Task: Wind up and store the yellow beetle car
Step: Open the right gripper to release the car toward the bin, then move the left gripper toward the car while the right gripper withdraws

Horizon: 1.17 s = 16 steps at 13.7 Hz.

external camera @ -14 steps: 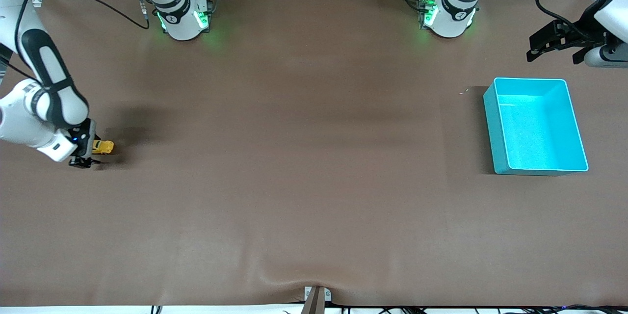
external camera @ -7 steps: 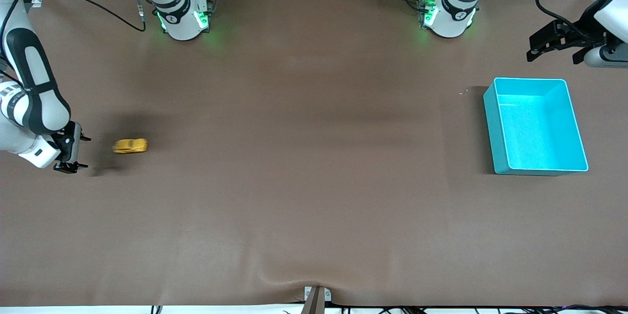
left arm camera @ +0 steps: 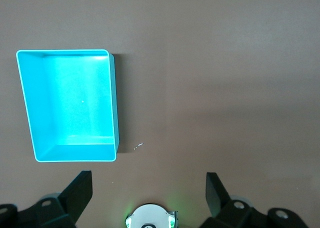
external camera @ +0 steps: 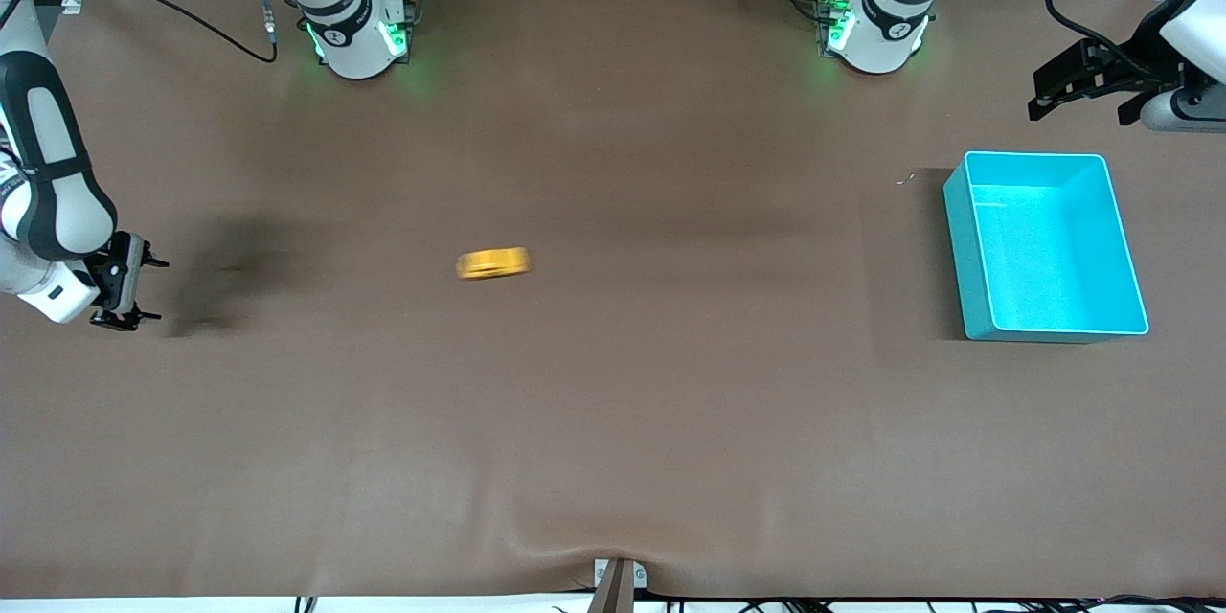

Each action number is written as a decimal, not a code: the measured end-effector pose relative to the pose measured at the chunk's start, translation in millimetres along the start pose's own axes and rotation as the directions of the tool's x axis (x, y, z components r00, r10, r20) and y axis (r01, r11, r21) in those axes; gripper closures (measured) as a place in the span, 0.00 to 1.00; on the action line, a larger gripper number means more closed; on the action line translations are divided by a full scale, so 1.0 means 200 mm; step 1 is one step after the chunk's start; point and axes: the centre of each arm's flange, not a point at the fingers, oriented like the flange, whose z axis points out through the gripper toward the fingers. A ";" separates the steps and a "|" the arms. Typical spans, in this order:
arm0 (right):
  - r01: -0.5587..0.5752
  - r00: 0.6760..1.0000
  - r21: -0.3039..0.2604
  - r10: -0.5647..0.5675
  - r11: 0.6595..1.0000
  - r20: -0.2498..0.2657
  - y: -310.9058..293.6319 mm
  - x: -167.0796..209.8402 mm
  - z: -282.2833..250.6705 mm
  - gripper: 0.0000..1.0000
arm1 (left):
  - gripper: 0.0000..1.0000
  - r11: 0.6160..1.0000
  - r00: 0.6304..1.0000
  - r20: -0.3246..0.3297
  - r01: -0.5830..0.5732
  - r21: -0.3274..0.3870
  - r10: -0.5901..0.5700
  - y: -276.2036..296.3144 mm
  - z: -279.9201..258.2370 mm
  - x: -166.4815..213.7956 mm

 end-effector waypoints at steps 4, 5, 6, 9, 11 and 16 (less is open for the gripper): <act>-0.015 1.000 -0.002 0.015 1.000 -0.006 -0.02 -0.03 0.00 0.00 | 0.00 1.000 1.000 0.004 0.001 0.000 -0.001 0.00 0.01 0.00; -0.016 1.000 -0.002 0.016 1.000 -0.007 -0.02 -0.03 0.00 0.00 | 0.00 1.000 1.000 0.005 0.002 0.000 -0.002 -0.01 0.01 0.00; -0.017 1.000 -0.002 0.017 1.000 -0.008 -0.02 -0.03 0.01 0.00 | 0.00 1.000 1.000 0.006 0.003 0.000 -0.003 -0.01 0.01 0.00; -0.019 1.000 -0.001 0.019 1.000 -0.010 -0.02 -0.04 0.01 0.00 | 0.00 1.000 1.000 0.015 0.004 0.000 -0.004 -0.01 0.03 0.00; -0.021 1.000 -0.001 0.021 1.000 -0.010 -0.02 -0.04 0.01 0.00 | 0.00 1.000 1.000 0.026 0.004 0.000 -0.004 -0.01 0.06 0.01; -0.019 1.000 -0.003 0.019 1.000 -0.014 -0.01 -0.03 0.01 0.00 | 0.00 0.999 0.998 0.050 0.036 0.003 -0.036 -0.01 0.11 0.01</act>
